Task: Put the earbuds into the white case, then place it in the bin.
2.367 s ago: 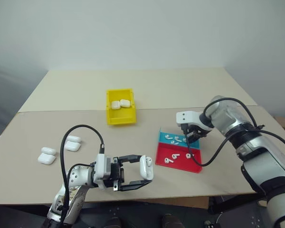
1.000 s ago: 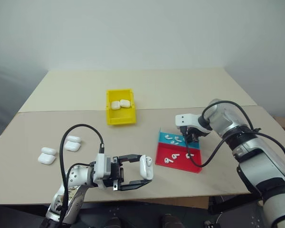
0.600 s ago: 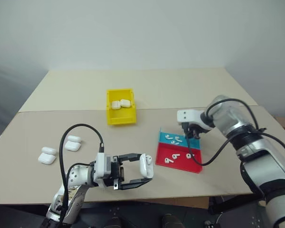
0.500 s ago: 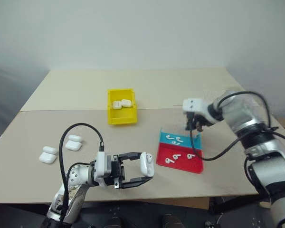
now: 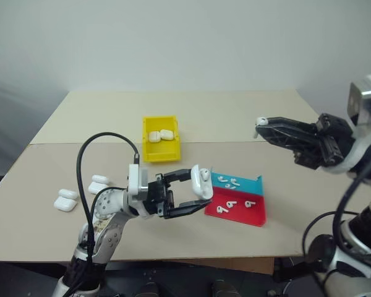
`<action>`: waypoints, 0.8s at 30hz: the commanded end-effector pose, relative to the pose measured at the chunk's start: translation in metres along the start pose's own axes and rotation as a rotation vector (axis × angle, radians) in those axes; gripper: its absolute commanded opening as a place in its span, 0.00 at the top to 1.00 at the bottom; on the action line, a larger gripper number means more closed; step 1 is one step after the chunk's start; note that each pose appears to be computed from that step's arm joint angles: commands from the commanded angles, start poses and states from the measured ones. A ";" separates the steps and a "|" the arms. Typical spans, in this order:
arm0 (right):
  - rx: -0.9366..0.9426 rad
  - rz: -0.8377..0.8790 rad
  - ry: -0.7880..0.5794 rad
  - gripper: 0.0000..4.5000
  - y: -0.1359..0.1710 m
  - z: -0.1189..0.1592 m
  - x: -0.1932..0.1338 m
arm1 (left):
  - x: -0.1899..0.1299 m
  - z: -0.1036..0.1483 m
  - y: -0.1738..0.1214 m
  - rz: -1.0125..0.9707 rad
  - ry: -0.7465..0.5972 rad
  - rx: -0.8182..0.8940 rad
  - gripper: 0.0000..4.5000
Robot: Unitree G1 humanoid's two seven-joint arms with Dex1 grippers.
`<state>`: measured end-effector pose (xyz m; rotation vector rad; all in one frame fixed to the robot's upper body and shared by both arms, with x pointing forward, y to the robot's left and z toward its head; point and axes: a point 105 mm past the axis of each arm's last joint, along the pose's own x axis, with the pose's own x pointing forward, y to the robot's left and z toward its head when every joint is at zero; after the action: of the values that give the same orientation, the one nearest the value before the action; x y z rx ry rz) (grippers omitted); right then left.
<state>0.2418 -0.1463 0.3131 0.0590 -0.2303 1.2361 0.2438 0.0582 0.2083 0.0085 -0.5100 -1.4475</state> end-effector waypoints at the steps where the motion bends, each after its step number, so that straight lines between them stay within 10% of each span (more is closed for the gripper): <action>1: 0.013 0.067 -0.094 0.85 0.027 0.000 0.007 | 0.008 0.011 0.003 -0.021 -0.056 -0.015 0.38; 24: 0.071 0.109 -0.030 0.85 0.062 -0.047 0.032 | 0.012 0.015 0.004 -0.013 -0.098 -0.031 0.38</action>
<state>0.2061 -0.0899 0.2617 0.1621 -0.1542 1.3431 0.2480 0.0521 0.2178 -0.0858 -0.5207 -1.4696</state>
